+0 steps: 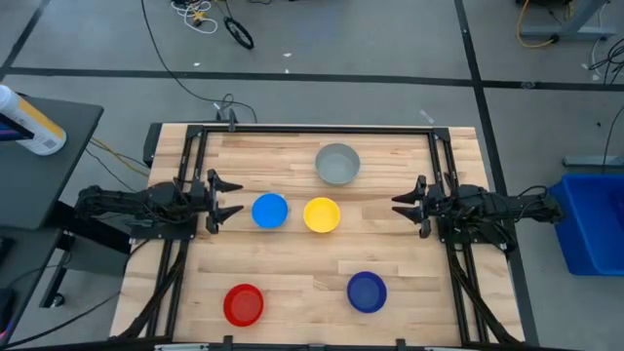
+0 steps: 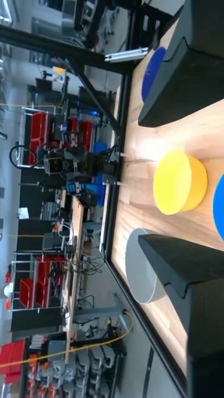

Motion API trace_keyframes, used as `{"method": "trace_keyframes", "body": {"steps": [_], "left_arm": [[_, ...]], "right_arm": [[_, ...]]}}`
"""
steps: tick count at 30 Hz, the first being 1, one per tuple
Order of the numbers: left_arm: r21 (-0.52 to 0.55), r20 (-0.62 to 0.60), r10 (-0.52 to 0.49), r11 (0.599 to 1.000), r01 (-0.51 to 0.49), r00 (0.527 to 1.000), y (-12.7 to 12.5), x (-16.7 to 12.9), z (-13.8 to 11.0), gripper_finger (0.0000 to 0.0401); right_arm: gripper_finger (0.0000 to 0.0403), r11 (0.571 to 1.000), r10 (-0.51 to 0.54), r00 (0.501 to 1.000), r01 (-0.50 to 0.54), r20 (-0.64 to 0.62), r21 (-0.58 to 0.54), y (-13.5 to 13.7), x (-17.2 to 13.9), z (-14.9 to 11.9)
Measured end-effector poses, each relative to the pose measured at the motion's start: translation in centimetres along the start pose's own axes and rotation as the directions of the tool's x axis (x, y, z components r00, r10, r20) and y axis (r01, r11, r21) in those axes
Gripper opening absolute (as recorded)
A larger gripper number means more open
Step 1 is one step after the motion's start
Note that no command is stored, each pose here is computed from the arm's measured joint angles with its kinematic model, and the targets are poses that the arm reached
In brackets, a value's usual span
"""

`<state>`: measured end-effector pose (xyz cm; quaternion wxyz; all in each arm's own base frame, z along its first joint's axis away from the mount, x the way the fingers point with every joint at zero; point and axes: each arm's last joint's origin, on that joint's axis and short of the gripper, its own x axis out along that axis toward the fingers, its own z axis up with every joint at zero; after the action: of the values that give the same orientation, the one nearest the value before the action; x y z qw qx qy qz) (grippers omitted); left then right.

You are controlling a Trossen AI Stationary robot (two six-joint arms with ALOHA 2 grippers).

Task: Nest bowls inside each other
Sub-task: Stack the dark blue bowl on the gray bowl

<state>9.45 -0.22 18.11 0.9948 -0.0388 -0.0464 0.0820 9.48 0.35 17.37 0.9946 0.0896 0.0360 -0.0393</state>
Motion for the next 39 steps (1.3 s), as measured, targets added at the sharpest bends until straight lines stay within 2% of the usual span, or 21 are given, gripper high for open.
{"method": "trace_keyframes", "body": {"steps": [13,24,28,35,39], "left_arm": [[0.019,-0.007,-0.004,1.000,0.004,1.000,0.0,0.0,-0.1,0.0307],[0.026,-0.016,-0.003,1.000,0.004,1.000,0.0,0.0,-0.2,0.0307],[0.027,-0.017,-0.003,1.000,0.004,1.000,0.0,0.0,-0.2,0.0307],[0.034,-0.020,0.000,0.999,0.000,1.000,0.0,0.0,-0.2,0.0306],[0.036,-0.027,0.001,0.999,0.000,1.000,0.0,0.0,-0.3,0.0306]], "right_arm": [[0.0177,0.996,-0.055,0.998,0.054,-0.010,-0.068,0.3,2.3,0.2],[0.0254,0.999,-0.032,0.998,0.032,-0.046,-0.015,0.7,5.7,-0.7],[0.0265,0.999,0.012,0.997,-0.014,-0.070,-0.029,1.4,7.9,0.5],[0.0261,0.991,0.082,0.988,-0.096,-0.134,-0.098,3.2,13.5,3.6],[0.0260,0.990,0.059,0.972,-0.086,-0.226,-0.112,3.5,16.0,3.3]]}}
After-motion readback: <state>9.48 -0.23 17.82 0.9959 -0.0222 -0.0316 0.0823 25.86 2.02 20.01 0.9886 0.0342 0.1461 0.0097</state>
